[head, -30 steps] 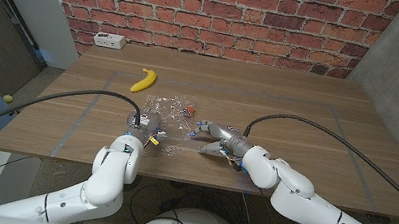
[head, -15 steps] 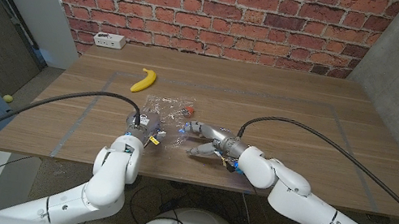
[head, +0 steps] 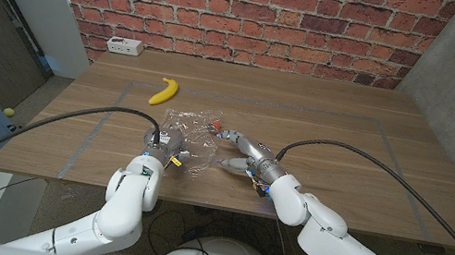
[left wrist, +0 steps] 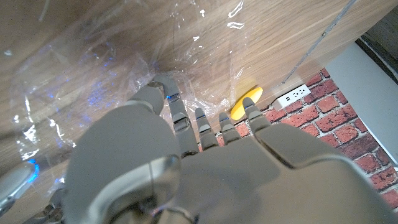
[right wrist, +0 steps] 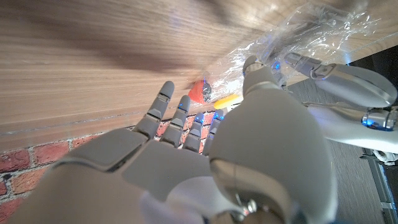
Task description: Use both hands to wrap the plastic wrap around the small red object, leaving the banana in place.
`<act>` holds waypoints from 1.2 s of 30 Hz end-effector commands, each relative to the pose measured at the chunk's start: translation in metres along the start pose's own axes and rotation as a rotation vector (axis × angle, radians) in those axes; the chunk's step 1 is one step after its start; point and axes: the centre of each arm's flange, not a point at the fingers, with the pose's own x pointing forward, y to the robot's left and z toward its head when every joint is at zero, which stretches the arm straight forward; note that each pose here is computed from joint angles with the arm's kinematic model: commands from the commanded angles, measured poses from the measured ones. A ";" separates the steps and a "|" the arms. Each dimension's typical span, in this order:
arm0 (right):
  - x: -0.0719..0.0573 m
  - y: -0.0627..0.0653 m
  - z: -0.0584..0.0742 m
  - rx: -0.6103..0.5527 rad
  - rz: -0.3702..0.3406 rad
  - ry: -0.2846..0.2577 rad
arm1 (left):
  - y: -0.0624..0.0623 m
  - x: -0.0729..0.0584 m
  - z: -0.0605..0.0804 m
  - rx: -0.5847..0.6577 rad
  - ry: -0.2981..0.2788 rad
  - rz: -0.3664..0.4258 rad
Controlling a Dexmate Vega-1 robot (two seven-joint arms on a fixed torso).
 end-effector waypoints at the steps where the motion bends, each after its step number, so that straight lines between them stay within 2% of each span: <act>1: 0.003 0.013 -0.002 -0.057 0.109 -0.052 | 0.002 -0.002 -0.002 -0.006 0.001 0.004; 3: 0.005 0.015 -0.001 -0.060 0.157 -0.079 | 0.002 -0.002 -0.003 -0.006 0.004 0.004; 6: 0.006 0.017 0.001 -0.058 0.178 -0.113 | 0.002 -0.002 -0.003 -0.005 0.006 0.005; 15: 0.003 0.015 0.010 0.017 0.031 -0.214 | 0.001 -0.003 -0.003 -0.004 0.010 -0.003; 20: 0.006 0.014 0.010 0.048 -0.012 -0.230 | 0.002 -0.007 -0.005 -0.031 0.001 0.010; 23: 0.010 0.013 0.011 0.075 -0.027 -0.232 | 0.003 -0.012 -0.009 -0.103 -0.030 0.031; 29: 0.018 0.012 0.010 0.100 -0.050 -0.218 | 0.009 -0.024 -0.020 -0.305 -0.129 0.071; 33: 0.023 0.010 0.010 0.115 -0.061 -0.212 | 0.013 -0.031 -0.022 -0.383 -0.187 0.066; 36: 0.029 0.006 0.012 0.133 -0.078 -0.203 | 0.015 -0.034 -0.022 -0.430 -0.228 0.028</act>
